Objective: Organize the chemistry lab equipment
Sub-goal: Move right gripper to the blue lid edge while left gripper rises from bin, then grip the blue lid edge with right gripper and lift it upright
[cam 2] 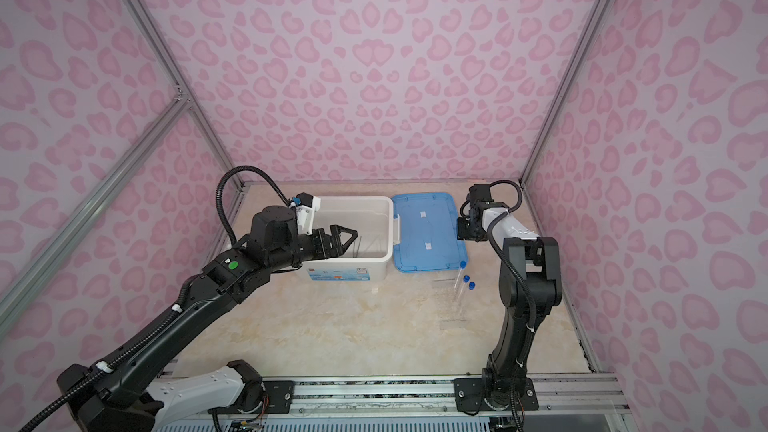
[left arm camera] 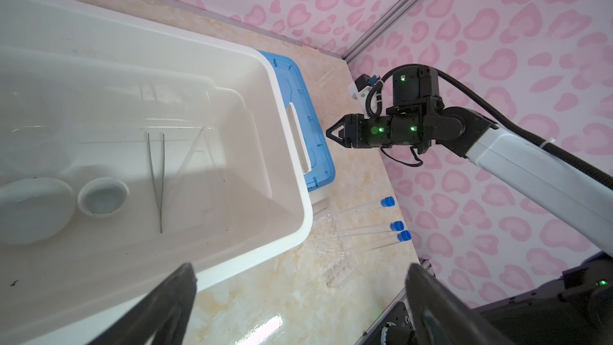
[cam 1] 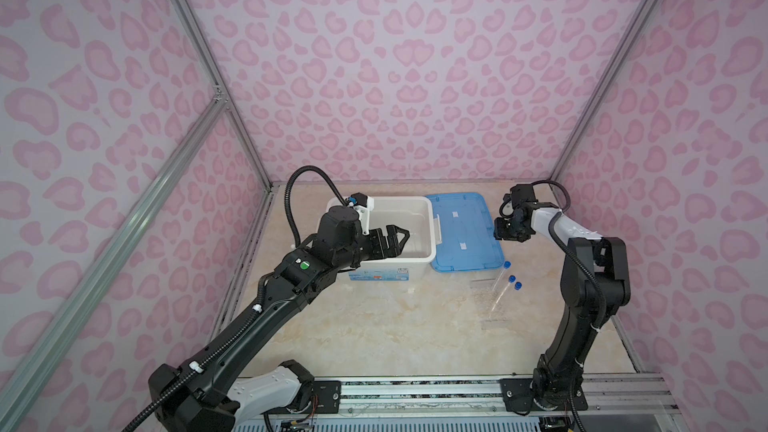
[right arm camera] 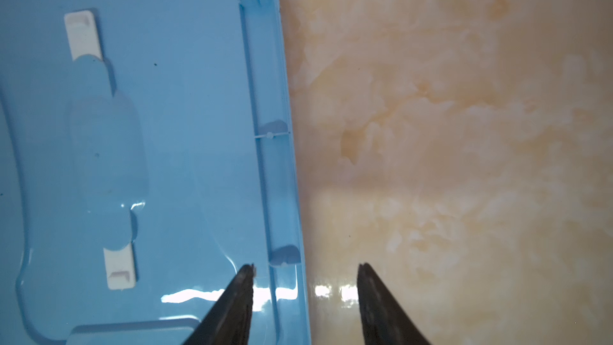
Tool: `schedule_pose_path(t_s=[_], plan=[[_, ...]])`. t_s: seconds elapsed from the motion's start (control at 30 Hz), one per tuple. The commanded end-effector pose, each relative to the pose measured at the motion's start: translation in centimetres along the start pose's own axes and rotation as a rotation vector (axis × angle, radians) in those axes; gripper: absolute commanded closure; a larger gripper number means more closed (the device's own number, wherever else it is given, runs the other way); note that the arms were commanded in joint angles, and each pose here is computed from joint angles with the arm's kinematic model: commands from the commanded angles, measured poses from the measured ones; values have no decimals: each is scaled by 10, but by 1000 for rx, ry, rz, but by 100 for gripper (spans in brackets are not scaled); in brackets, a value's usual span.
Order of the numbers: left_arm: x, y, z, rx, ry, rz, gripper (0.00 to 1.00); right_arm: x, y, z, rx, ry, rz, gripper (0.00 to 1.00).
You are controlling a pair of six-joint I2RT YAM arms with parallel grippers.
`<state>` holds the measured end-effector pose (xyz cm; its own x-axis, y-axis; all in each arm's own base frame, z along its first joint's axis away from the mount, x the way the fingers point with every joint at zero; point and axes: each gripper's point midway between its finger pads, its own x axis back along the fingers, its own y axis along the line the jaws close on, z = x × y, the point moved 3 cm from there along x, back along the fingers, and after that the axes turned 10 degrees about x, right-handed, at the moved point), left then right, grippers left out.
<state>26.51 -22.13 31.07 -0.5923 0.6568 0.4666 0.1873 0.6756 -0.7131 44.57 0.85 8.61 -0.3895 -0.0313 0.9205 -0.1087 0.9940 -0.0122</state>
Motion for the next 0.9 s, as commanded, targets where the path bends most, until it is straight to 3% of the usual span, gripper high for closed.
schedule_pose_path(t_s=[0.0,0.23,0.6,0.8,0.87], plan=[[-1,-8,-2,-6,-4,51,1,-11,-1,0,18,24,1,53],[-4,-3,3,-14,6,50,1,-25,-6,-9,37,61,19,68],[-4,2,5,-47,5,27,1,-48,-2,-4,76,122,-6,78],[-5,3,5,-52,8,22,1,-53,-1,1,68,128,-16,98],[-4,2,4,-60,6,18,1,-46,-3,-2,67,108,5,100]])
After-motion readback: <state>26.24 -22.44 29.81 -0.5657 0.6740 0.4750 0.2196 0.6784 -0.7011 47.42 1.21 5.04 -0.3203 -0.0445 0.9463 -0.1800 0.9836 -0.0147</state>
